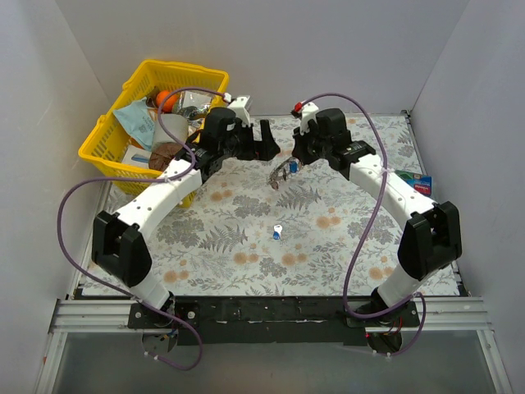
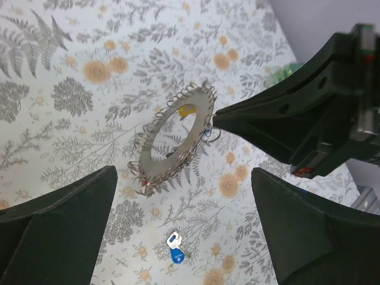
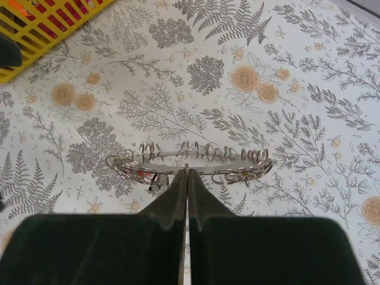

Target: Put the keys on the keyring

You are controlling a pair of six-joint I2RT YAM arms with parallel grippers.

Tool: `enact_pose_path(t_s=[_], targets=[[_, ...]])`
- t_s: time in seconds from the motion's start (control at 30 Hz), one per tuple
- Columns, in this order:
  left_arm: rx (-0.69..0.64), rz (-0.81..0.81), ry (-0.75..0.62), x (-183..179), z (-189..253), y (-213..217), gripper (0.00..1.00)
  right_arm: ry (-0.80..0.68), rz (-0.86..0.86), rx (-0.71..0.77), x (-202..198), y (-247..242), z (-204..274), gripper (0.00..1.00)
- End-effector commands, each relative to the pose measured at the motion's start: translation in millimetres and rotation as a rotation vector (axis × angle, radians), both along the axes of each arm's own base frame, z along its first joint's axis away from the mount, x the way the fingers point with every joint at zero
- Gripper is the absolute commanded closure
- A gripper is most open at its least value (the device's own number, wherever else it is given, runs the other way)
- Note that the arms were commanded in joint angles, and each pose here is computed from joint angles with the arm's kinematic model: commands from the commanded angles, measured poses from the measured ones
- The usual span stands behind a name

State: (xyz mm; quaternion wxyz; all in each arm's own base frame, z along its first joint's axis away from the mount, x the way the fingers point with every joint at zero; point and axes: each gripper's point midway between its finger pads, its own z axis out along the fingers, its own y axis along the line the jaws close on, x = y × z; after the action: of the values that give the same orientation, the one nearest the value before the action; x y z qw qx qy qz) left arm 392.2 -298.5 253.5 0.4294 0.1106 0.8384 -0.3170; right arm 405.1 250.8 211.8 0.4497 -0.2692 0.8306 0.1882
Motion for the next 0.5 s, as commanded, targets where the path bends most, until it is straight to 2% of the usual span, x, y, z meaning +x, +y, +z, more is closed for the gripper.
enact_pose_path(t_s=[0.0, 0.2, 0.47], targets=[[-0.098, -0.002, -0.141, -4, 59, 11, 0.03, -0.179, 0.05, 0.107, 1, 10, 81, 0.99], [-0.17, -0.052, -0.194, -10, 80, 18, 0.03, -0.254, 0.117, 0.177, -14, 11, 106, 0.99], [-0.249, -0.172, -0.179, -22, 87, 23, 0.02, -0.289, 0.334, 0.357, -50, 24, 139, 0.99]])
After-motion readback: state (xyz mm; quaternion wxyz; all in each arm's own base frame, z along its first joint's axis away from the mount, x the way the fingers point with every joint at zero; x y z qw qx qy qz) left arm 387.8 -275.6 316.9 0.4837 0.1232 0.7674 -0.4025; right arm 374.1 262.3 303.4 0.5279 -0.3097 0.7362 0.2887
